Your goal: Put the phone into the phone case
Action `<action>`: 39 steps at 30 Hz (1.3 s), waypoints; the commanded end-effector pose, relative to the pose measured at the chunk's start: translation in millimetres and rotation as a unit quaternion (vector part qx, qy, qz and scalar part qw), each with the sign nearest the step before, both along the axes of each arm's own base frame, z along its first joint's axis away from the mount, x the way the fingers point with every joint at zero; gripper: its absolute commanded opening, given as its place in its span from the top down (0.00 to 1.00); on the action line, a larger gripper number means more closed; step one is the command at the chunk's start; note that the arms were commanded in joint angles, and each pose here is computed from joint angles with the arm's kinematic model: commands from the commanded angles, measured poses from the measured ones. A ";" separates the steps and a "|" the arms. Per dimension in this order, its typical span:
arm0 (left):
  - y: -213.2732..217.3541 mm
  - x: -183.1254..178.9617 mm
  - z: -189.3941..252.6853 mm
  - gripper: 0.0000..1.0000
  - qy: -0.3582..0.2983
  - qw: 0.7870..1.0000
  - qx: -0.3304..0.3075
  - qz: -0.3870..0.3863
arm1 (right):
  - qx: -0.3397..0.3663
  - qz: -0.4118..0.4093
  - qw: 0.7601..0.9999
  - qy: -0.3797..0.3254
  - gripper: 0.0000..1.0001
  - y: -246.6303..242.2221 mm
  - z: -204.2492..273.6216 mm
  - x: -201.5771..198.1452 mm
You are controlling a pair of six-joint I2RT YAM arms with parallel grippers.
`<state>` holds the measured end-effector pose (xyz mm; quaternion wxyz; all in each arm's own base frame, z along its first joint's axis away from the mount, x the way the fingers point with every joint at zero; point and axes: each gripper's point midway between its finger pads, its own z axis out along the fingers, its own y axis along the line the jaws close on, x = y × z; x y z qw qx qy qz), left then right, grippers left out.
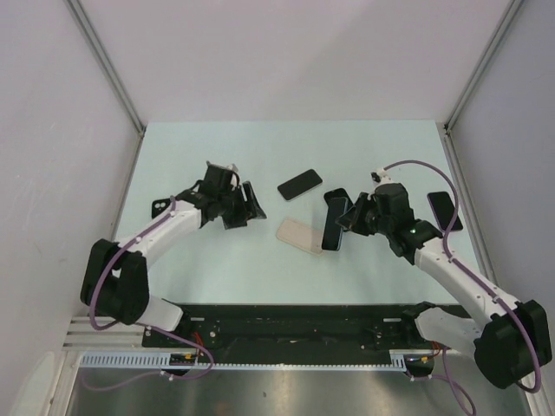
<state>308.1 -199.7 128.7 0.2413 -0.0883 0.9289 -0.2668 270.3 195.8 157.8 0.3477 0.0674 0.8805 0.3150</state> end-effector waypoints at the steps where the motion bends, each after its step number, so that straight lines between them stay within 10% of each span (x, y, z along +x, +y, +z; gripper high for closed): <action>1: -26.9 15.9 -12.3 0.30 -0.040 0.999 0.005 -0.008 | -0.009 0.001 0.999 -0.034 1.00 -13.9 14.7 -2.9; 5: -40.3 26.3 -19.3 0.27 -0.072 0.981 0.107 -0.146 | -0.005 0.017 0.999 -0.040 1.00 -13.3 17.2 -11.6; 20: -123.7 42.3 -54.3 0.27 -0.087 0.904 0.026 -0.417 | -0.009 -0.041 0.996 -0.079 1.00 -46.7 35.8 -25.2; 39: -105.8 -16.8 -88.6 0.38 -0.036 0.880 0.074 -0.467 | 0.019 -0.048 0.995 -0.081 1.00 -47.6 39.7 -22.4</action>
